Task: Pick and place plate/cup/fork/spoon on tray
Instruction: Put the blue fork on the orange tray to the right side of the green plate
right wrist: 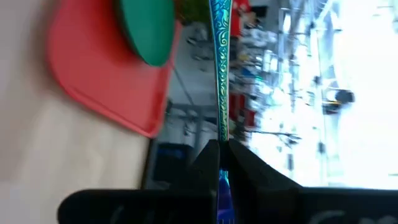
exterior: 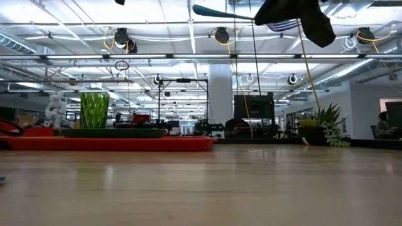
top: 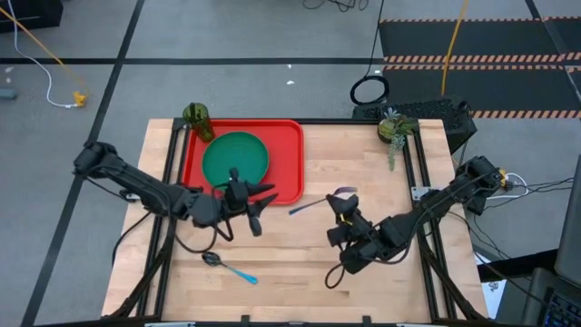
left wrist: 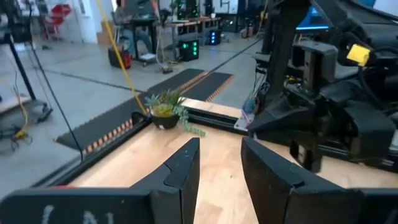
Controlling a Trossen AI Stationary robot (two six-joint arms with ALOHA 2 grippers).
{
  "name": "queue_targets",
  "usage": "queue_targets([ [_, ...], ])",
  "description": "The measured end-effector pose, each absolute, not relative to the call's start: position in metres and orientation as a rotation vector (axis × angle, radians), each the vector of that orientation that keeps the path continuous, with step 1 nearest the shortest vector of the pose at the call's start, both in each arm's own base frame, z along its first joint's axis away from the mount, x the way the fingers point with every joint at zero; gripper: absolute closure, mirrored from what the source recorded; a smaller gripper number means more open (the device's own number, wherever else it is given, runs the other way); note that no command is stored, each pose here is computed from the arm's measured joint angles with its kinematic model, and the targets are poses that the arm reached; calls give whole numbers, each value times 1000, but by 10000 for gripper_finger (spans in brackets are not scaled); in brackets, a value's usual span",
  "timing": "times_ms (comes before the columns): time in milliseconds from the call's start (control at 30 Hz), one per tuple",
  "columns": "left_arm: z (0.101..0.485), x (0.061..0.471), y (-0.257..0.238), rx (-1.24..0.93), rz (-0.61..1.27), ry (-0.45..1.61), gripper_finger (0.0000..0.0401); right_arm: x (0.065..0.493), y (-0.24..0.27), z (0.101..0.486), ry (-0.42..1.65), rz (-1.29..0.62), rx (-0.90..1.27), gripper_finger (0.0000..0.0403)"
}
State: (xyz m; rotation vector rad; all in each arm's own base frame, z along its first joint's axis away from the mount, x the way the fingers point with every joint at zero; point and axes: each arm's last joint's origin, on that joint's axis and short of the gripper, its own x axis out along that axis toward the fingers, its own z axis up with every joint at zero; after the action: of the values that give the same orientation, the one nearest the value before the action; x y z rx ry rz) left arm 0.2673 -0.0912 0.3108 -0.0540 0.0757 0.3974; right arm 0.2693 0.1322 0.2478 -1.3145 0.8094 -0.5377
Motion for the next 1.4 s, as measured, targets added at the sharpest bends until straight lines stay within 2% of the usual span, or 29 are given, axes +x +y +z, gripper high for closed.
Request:
queue_targets([
  [167,313,270,-94,-50,336,51,281,267,130,250,821,-684,-1428,400],
  [333,312,270,-94,-25,311,50,281,264,129,256,812,-775,-1455,399],
  [667,281,263,-76,-108,360,-103,281,255,128,271,762,-796,-1384,399],
  [800,273,261,-72,-163,314,-133,279,255,127,273,755,-800,-1372,399],
  [900,271,261,-71,-235,289,-138,260,255,127,273,756,-795,-1373,399],
  [1100,271,262,-67,-369,293,-160,191,256,127,272,762,-757,-1365,399],
  [1400,271,262,-67,-434,291,-170,117,257,125,271,769,-724,-1354,399],
])
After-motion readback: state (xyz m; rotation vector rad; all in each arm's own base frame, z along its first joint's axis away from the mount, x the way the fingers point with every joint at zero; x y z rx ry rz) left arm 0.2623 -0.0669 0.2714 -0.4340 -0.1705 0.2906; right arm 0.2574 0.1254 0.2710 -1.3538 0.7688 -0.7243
